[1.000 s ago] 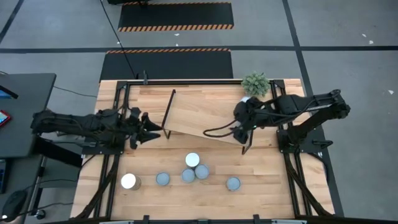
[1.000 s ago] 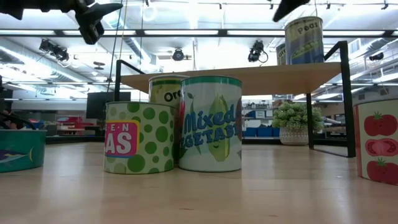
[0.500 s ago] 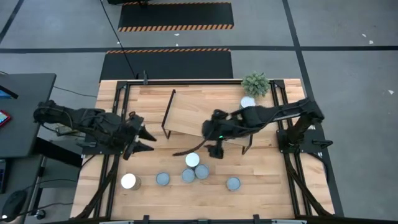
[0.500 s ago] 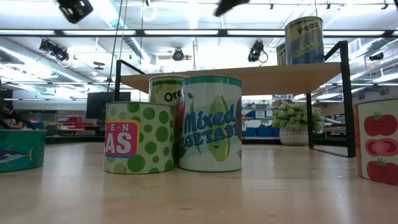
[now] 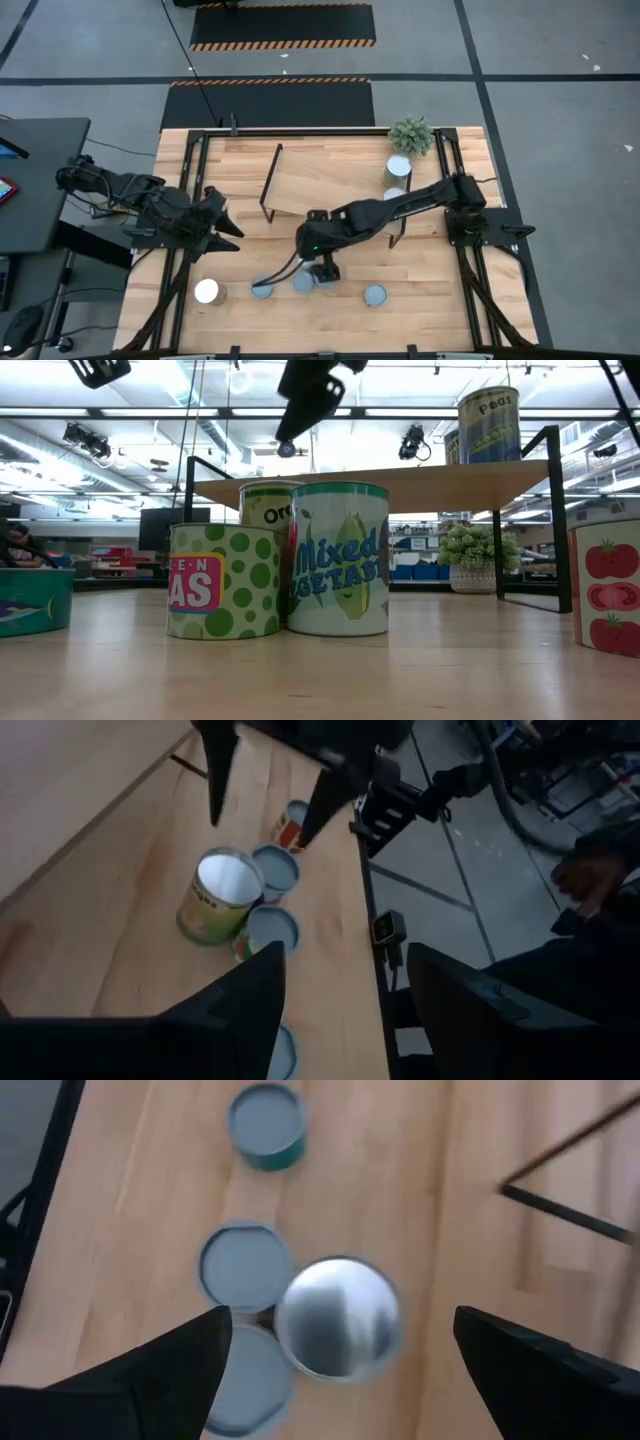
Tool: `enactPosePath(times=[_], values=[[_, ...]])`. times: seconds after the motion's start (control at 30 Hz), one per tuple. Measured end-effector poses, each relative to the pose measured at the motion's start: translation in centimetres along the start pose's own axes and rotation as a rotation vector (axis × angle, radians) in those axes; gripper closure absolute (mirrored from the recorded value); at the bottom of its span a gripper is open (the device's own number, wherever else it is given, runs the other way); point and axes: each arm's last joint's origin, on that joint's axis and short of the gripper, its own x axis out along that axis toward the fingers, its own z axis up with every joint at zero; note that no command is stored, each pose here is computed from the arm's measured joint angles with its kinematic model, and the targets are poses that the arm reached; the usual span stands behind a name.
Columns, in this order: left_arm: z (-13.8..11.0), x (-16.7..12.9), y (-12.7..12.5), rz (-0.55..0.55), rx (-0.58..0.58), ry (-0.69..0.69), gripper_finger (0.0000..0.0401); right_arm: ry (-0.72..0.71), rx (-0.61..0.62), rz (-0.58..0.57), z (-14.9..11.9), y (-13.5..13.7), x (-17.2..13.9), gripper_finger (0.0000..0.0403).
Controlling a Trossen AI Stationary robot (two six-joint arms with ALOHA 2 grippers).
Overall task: Pick and place cans onto a shelf
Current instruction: Put the canned oranges on the shelf
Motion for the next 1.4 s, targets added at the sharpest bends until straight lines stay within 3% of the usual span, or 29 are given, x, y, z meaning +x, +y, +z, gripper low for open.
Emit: enactPosePath(times=[0.23, 0.63, 0.9, 1.23, 1.4], values=[[0.0, 0.0, 0.0, 0.000, -0.001, 0.000, 0.0184, 0.051, -0.049, 0.008, -0.4, 0.2, 3.2, 0.0014], [0.0, 0.0, 0.0, 0.001, -0.001, 0.001, 0.0184, 0.023, -0.067, -0.035, -0.6, 0.2, 5.5, 0.0014], [0.0, 0.0, 0.0, 0.001, -0.001, 0.001, 0.0184, 0.078, -0.063, -0.044, -1.7, -0.3, 6.3, 0.0015], [0.0, 0.0, 0.0, 0.000, -0.008, 0.000, 0.0184, 0.068, -0.051, -0.017, -2.3, -0.3, 7.2, 0.0081], [0.0, 0.0, 0.0, 0.000, -0.009, 0.001, 0.0184, 0.072, -0.037, -0.029, -2.0, -0.5, 6.9, 0.0082]])
